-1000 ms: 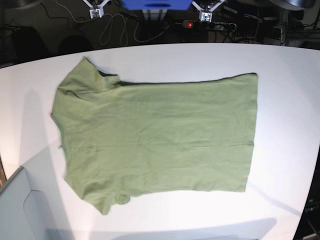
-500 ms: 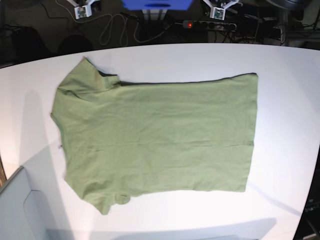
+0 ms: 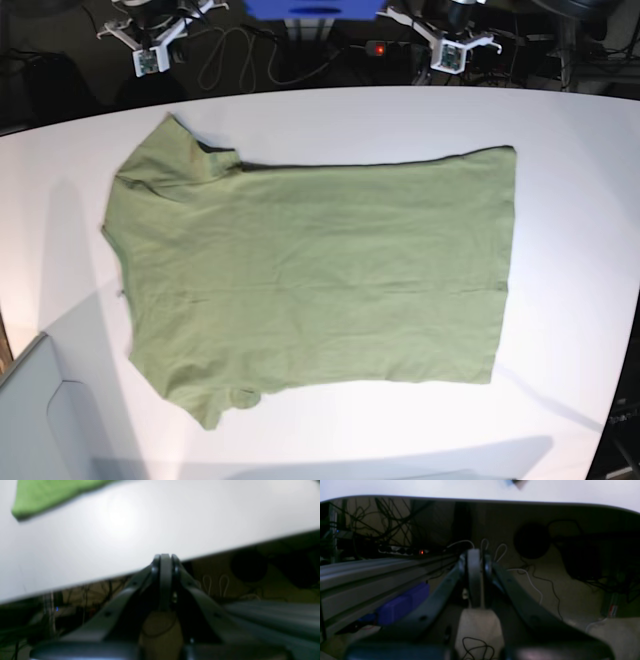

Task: Fold the T-shirt properly
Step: 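Move both grippers down to the shoulder corners of the green shirt, then close both grippers on the shirt's shoulder corners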

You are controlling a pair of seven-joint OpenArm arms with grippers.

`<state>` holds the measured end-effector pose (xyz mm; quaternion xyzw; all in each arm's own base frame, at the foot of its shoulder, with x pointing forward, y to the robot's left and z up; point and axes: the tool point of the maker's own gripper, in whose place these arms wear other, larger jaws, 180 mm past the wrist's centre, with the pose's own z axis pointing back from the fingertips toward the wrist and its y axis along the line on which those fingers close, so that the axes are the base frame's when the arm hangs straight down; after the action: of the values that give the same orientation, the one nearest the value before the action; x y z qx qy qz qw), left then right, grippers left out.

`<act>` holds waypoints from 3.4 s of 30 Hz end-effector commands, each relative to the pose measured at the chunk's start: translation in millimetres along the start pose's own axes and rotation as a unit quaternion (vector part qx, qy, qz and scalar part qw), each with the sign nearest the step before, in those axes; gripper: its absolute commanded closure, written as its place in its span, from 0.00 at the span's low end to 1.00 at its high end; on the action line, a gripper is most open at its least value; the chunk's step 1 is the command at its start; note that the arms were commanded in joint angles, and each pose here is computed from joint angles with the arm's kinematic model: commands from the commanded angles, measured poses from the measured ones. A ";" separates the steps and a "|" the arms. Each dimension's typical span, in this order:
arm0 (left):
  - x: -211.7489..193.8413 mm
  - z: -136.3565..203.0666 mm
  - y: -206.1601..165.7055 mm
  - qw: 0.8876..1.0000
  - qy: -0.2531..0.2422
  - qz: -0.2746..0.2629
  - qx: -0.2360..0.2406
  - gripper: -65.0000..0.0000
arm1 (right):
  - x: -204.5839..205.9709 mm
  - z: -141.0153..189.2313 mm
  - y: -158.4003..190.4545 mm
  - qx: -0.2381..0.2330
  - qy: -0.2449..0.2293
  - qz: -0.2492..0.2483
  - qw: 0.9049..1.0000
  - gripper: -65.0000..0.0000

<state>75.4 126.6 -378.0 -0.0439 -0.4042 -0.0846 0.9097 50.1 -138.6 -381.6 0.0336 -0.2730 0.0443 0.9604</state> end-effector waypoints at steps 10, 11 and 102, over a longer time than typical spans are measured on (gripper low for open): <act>34.0 1.4 17.4 0.998 -0.050 -0.010 0.024 1.00 | 22.2 0.7 4.6 0.014 -0.033 0.012 0.999 1.00; 34.7 1.5 21.3 0.998 -0.051 -0.012 0.029 1.00 | 21.4 0.0 8.8 0.025 -0.029 0.019 0.999 1.00; 13.1 -72.9 169.9 0.950 -0.009 0.275 0.149 1.00 | 98.8 -26.0 -9.2 0.020 -0.109 0.075 0.991 0.40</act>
<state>172.4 279.3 -420.7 -0.0211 -0.3962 0.2337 0.8877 145.5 -142.7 -358.3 0.0299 -0.3639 0.1101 0.9244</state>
